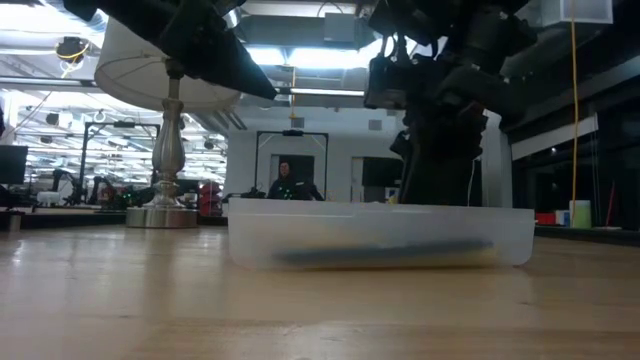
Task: Pick & place school supplies into a supply box
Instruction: Put the yellow pen into the pink supply box, then close the pink supply box
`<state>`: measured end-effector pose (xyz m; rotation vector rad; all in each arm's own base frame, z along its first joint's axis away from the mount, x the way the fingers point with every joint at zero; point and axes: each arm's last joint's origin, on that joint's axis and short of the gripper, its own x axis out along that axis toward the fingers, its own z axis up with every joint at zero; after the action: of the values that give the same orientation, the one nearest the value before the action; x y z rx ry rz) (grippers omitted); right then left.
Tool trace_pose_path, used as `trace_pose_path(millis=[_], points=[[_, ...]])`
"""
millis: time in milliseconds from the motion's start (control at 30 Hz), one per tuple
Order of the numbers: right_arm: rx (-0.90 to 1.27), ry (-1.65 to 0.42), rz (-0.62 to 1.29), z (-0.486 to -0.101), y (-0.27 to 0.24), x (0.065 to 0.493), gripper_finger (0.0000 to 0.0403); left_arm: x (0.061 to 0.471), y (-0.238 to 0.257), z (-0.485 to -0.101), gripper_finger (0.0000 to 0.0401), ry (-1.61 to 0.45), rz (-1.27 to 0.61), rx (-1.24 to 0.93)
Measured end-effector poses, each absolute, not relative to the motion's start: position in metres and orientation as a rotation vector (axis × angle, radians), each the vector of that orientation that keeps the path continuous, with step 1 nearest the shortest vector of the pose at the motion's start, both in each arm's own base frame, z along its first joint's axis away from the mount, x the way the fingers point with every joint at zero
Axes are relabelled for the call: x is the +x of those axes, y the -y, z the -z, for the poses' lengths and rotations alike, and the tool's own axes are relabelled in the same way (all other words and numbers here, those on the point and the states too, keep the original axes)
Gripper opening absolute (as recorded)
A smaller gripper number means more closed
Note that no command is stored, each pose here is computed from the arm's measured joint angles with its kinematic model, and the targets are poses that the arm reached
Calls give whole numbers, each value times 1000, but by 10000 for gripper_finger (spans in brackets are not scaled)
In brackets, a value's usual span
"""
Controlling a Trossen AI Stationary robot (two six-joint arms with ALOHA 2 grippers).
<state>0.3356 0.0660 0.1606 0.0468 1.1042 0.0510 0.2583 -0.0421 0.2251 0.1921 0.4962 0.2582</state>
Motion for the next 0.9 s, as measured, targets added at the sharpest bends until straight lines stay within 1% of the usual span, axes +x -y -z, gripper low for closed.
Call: trace_pose_path(millis=[167,333,567,633,767,900], points=[[39,-1101,-57,-170,-65,331,71,258,42,-225,6,-496,-258,192],[33,-1078,-63,-192,-63,321,71,258,42,-225,6,-503,-245,243],[-155,-982,-49,-214,-58,313,66,258,42,-224,6,-512,-251,222],[-183,-975,-62,-214,-57,310,53,257,42,-223,6,-523,-255,219],[-198,-915,-71,-203,-55,299,10,255,37,-219,6,-532,-321,180],[-216,-866,-43,-186,-51,281,13,246,28,-195,5,-559,-373,149]])
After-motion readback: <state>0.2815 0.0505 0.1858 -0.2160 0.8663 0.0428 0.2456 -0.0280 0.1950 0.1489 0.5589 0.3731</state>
